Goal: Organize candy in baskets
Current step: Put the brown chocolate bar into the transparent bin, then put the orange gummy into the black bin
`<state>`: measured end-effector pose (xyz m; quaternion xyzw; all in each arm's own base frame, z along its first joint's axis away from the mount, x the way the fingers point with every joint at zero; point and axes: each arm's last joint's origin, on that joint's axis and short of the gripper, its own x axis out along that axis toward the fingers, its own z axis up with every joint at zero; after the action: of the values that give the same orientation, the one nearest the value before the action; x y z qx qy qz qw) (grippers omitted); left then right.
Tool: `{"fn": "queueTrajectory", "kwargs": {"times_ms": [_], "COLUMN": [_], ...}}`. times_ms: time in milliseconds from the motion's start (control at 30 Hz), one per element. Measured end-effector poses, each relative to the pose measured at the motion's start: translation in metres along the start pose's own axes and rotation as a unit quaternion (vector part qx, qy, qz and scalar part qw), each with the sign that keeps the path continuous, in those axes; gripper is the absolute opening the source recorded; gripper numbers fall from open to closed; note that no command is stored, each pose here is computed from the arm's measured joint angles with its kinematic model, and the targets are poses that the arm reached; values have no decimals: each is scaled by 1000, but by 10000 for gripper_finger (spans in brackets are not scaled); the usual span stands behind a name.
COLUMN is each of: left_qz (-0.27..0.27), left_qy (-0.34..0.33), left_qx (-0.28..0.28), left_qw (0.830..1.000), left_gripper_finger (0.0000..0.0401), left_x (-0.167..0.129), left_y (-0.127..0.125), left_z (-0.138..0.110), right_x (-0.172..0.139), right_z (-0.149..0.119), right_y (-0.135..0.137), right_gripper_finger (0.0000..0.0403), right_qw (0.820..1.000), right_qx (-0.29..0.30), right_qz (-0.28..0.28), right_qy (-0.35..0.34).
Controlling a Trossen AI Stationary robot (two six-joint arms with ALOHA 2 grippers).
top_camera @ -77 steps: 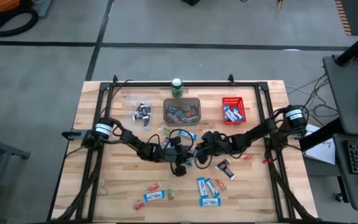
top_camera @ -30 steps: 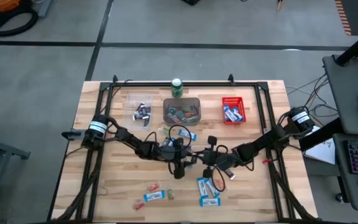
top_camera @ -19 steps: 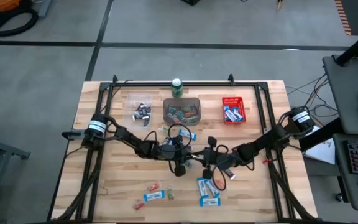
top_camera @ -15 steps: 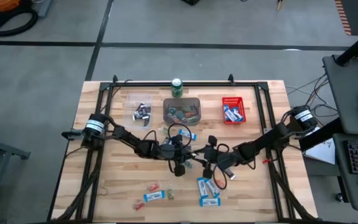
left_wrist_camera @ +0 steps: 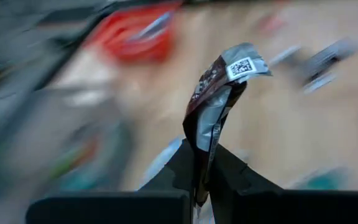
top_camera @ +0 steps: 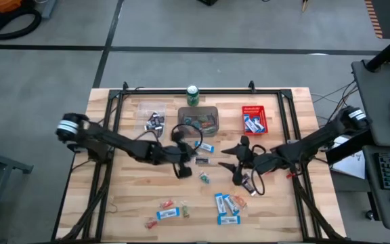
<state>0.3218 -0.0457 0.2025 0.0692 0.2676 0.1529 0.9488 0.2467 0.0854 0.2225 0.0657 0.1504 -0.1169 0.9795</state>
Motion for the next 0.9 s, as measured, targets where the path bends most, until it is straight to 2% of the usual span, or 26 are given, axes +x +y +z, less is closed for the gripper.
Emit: {"fn": "queueTrajectory", "kwargs": {"times_ms": [67, 167, 267, 367, 467, 533, 633, 900], "left_qz": [82, 207, 265, 269, 239, 240, 237, 235], "left_qy": [60, 157, 242, 295, 322, 336, 350, 352], "left_qx": [17, 9, -66, -187, -253, -256, -240, -219], "left_qw": [995, 966, 931, 898, 880, 874, 874, 879], "left_gripper_finger": [2, 2, 2, 2, 11, 25, 52, 116], "left_x": [-13, -33, -46, -51, -48, -46, -44, -42], "left_y": [21, 61, 103, 137, 155, 162, 164, 160], "left_z": [-5, -20, -36, -50, -60, -65, -68, -66], "right_x": [-2, -1, 0, 1, 1, 1, 1, 0], "right_z": [2, 1, 0, -1, -1, -1, -2, -13], "right_y": [0, 0, 0, 0, 0, 0, 0, -4], "right_gripper_finger": [224, 221, 221, 221, 221, 221, 221, 221], "right_qw": [1000, 1000, 1000, 1000, 1000, 1000, 1000, 990], "right_qx": [3, 2, -2, -1, 0, 7, 17, 124], "right_qz": [3, 3, 2, 2, 2, 2, 4, -17], "right_qy": [-4, -2, 3, 2, 2, 3, 6, 61]}}
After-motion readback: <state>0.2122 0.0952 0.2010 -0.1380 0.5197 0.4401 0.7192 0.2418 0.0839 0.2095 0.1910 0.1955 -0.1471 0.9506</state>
